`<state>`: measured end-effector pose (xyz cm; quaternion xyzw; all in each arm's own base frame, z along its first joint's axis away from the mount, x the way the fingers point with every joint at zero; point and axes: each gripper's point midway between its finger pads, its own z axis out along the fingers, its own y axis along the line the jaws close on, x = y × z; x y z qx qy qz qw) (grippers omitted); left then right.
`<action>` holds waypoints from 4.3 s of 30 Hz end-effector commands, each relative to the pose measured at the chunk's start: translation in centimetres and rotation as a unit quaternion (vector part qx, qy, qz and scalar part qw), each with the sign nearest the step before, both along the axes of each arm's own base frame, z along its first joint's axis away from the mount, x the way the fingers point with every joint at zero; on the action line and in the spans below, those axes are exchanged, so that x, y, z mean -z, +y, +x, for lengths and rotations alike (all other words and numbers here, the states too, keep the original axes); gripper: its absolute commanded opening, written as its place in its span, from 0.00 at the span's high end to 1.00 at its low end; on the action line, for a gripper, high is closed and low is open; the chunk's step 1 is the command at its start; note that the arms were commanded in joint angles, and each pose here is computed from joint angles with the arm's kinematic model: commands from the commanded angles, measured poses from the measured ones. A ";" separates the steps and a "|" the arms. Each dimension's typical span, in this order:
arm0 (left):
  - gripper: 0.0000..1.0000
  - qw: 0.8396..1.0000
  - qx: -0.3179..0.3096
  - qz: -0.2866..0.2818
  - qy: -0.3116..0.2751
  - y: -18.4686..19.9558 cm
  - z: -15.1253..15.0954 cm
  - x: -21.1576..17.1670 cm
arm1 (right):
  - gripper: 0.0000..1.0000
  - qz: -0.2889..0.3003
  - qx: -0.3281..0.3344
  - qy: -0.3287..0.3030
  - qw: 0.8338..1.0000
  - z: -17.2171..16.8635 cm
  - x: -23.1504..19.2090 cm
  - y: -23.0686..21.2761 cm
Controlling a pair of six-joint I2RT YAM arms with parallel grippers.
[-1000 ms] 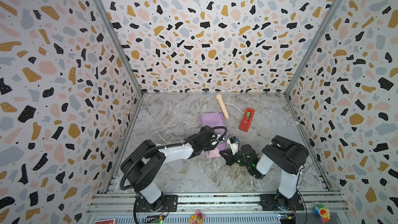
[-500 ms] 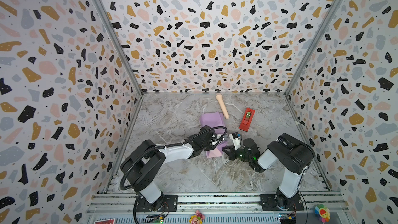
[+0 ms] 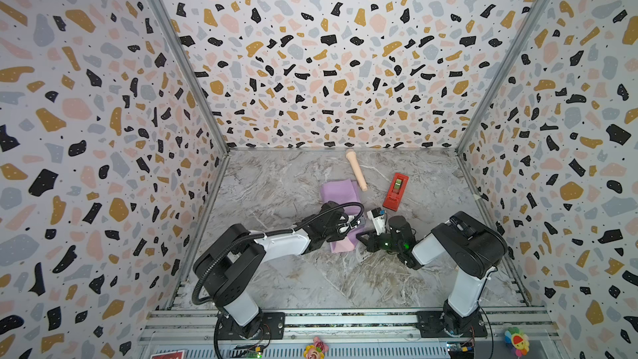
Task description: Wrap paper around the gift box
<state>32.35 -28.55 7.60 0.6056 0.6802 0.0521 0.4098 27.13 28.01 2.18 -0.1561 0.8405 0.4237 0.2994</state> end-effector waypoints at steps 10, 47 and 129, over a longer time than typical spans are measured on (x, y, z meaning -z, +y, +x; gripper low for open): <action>0.46 0.999 -0.013 0.029 0.036 1.1 -0.4 2.4 | 1.00 -0.031 0.005 0.147 0.989 -6.3 4.2 -0.8; 0.46 0.999 -0.016 0.033 0.040 1.2 -0.4 2.7 | 1.00 0.055 -0.004 0.097 0.994 0.0 -2.0 -0.7; 0.46 0.998 -0.017 0.033 0.044 1.2 -0.4 2.8 | 1.00 -0.006 0.085 0.190 0.978 0.9 2.0 -2.2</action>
